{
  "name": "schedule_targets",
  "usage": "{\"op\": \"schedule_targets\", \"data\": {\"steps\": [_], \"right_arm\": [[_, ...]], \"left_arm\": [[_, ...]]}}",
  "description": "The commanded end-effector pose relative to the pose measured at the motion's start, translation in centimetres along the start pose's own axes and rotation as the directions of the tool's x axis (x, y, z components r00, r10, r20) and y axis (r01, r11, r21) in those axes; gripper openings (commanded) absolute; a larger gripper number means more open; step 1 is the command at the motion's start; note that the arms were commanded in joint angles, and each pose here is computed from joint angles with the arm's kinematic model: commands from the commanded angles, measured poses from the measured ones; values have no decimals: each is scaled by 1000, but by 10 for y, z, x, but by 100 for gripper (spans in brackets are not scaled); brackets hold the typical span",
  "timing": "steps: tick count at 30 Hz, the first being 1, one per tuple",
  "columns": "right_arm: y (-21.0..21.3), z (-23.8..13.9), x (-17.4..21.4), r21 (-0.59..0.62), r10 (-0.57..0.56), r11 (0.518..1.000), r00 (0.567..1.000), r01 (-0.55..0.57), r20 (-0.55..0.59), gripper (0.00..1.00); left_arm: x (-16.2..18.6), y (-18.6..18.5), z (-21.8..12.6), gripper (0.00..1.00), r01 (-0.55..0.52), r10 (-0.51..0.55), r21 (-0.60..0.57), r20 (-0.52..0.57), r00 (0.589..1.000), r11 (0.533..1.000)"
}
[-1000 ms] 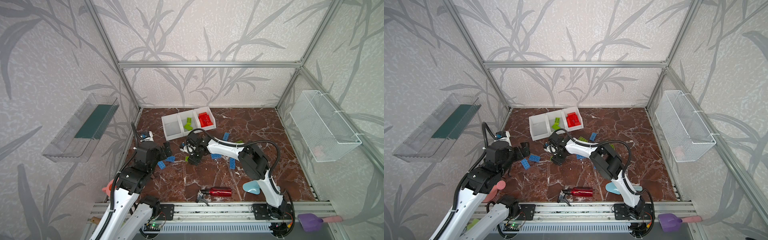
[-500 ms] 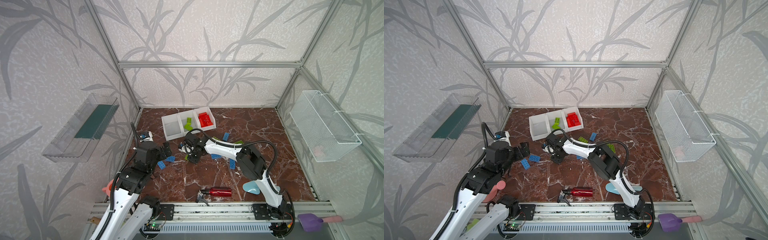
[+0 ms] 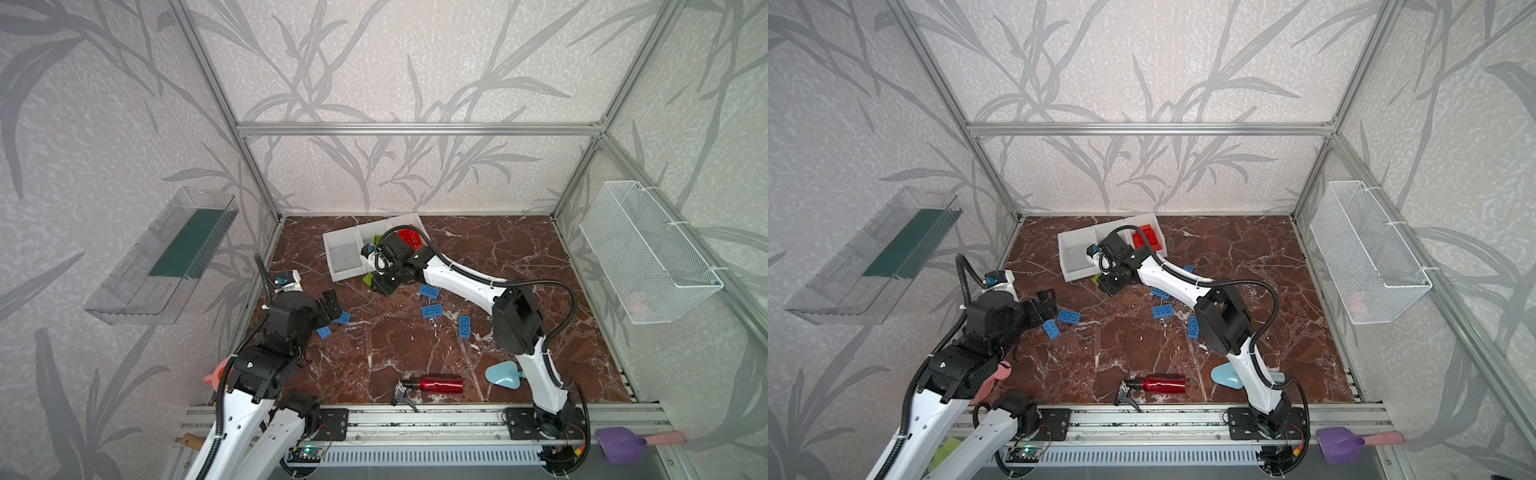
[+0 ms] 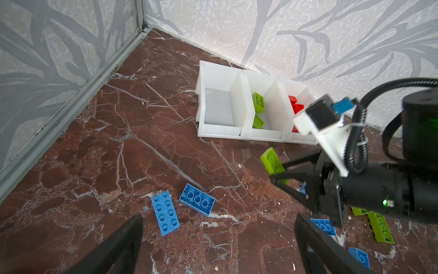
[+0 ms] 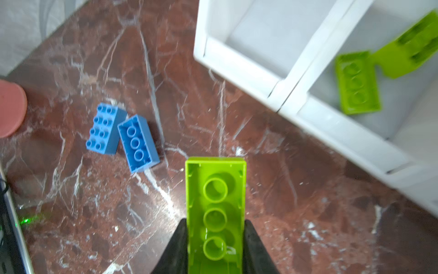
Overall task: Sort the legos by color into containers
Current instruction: 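Carry the lime-green brick with the right gripper into the middle compartment and release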
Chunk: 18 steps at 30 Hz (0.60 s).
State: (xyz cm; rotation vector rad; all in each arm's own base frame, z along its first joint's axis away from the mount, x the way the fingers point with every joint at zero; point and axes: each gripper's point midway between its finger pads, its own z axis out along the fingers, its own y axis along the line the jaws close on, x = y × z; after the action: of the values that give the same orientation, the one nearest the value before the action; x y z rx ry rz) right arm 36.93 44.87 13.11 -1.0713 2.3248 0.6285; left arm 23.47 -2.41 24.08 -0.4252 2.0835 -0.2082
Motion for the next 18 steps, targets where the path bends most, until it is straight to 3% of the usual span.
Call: {"op": "schedule_targets", "data": {"steps": [1, 9, 18], "right_arm": [[-16, -21, -51, -11, 53, 999, 988, -52, 147, 19], [-60, -10, -107, 12, 108, 993, 957, -115, 269, 20], [-94, 11, -128, 33, 151, 984, 920, -175, 363, 28]], "left_arm": [[6, 8, 0, 99, 7, -8, -33, -8, 1000, 999], [8, 6, 1, 99, 2, -3, -23, -23, 1000, 1000], [11, 3, 4, 99, -4, 4, -10, -38, 999, 1000]]}}
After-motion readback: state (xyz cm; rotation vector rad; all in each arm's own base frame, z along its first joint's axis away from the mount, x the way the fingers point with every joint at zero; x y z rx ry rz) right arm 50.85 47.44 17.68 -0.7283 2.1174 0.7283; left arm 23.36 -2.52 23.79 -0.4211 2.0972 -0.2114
